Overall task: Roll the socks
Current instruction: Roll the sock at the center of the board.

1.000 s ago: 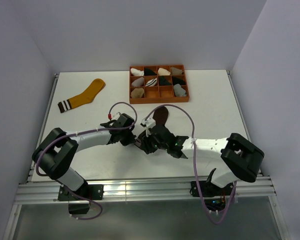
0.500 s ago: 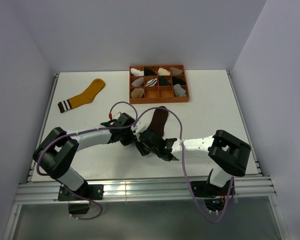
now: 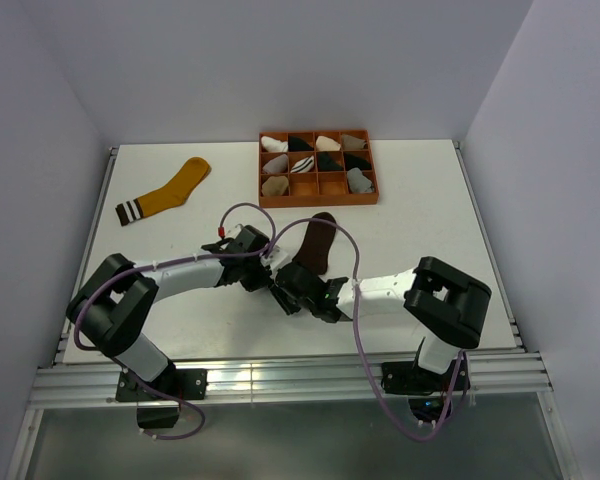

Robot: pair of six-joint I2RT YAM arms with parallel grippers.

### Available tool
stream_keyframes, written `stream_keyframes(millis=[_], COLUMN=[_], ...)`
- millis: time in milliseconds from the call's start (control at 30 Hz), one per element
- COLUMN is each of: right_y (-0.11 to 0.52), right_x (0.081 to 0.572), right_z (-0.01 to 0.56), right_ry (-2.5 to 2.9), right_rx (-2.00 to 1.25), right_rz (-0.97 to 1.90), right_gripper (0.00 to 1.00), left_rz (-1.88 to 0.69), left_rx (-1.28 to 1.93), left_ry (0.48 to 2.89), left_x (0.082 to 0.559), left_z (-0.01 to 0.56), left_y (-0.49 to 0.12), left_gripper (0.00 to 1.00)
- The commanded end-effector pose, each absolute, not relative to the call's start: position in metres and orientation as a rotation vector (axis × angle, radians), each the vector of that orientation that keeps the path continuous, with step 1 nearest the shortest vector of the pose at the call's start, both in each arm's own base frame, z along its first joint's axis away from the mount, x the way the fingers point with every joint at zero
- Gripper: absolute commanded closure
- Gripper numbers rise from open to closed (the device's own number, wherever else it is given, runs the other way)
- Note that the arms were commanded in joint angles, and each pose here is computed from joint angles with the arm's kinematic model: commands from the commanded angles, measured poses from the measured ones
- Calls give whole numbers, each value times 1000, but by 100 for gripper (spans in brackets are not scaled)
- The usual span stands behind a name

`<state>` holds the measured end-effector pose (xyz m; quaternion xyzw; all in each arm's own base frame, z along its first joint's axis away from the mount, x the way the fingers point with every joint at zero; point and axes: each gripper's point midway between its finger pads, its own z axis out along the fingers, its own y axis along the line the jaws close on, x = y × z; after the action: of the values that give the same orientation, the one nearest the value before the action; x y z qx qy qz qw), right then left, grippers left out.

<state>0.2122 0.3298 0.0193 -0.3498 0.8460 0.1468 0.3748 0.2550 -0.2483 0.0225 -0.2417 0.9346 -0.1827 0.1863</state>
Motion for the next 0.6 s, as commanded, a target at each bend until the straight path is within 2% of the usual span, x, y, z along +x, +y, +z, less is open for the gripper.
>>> stream_keyframes(millis=[0,300,567], right_y=[337,341,349], right_x=[217,226,224], right_z=[26,71,88], right_ry=[2141,2064,2029], right_rx=[-870,-794,-784], right_rz=[351,389,451], right_gripper=[57,54,54], left_rz=[-497,-490,-485], left_rx=[-650,-649,-647], left_ry=[2664,2666,2670], left_x=[252,252,251], left_z=[21,21,20], left_y=[-251,-250,-249], left_gripper=[100,100,100])
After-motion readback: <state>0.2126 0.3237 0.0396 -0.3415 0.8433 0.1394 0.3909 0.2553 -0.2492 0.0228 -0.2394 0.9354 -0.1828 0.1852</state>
